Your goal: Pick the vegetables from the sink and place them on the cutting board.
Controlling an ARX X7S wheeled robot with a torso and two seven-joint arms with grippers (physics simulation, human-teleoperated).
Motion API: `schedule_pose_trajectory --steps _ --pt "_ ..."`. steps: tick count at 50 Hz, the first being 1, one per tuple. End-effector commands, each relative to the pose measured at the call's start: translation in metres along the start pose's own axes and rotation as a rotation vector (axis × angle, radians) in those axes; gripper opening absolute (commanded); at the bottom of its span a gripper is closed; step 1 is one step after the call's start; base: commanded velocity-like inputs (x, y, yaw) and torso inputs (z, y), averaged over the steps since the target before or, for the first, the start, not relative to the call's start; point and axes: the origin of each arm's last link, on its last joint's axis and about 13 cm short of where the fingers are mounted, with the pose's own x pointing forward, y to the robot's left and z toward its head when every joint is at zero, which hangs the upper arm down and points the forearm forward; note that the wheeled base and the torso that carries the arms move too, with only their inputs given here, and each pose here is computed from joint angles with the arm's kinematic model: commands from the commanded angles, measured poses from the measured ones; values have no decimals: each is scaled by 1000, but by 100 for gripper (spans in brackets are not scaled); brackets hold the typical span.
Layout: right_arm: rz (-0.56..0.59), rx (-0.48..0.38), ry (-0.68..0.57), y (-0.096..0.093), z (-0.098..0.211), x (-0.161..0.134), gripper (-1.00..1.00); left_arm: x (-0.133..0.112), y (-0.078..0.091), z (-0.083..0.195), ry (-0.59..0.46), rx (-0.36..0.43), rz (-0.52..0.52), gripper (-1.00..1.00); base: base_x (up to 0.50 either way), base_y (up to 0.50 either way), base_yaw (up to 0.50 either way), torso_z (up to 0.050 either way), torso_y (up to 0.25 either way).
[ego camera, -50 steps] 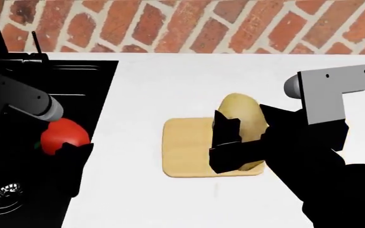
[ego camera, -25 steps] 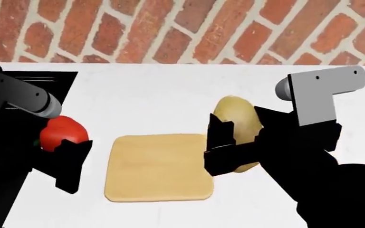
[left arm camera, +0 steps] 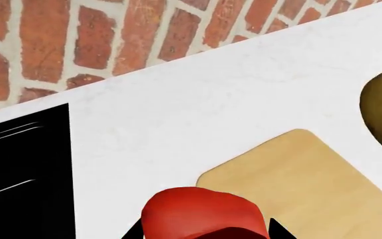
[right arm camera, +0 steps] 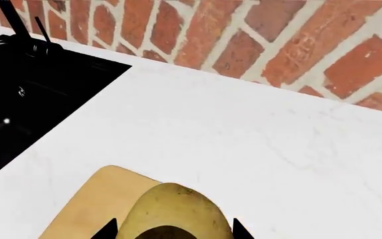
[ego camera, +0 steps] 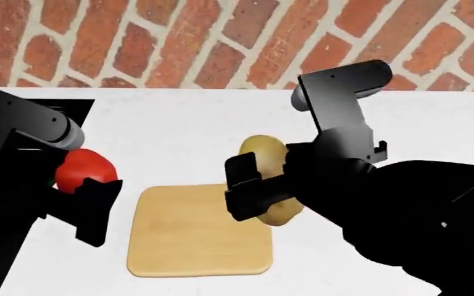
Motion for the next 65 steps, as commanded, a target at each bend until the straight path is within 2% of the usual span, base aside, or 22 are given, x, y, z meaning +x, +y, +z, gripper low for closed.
schedule_pose_trajectory --steps 1,11,15,20,30,49,50,64,65 --pt "48 -58 176 7 37 25 -100 6 2 0 -1 -11 1 -100 0 0 0 0 0" --pt "68 -66 233 8 52 55 -100 6 8 0 -14 -28 7 -100 0 0 0 0 1" --pt "75 -65 285 8 43 64 -100 6 5 -3 -14 -28 1 -100 0 0 0 0 0" --pt "91 -87 304 11 40 67 -100 5 5 -2 -15 -28 2 -100 0 0 0 3 0" --pt "102 -65 353 11 14 69 -100 5 6 -4 -15 -35 3 -100 0 0 0 0 0" --pt "116 -48 364 12 8 75 -100 6 4 -6 -7 -29 -3 -100 0 0 0 0 0" --pt "116 -49 364 12 7 75 100 6 4 -6 -7 -29 -3 -100 0 0 0 0 0" --pt "124 -40 328 14 15 67 100 5 3 -1 -19 -25 -12 -100 0 0 0 0 0" --pt "145 3 299 15 19 66 100 6 1 0 -20 -26 -13 -100 0 0 0 0 0"
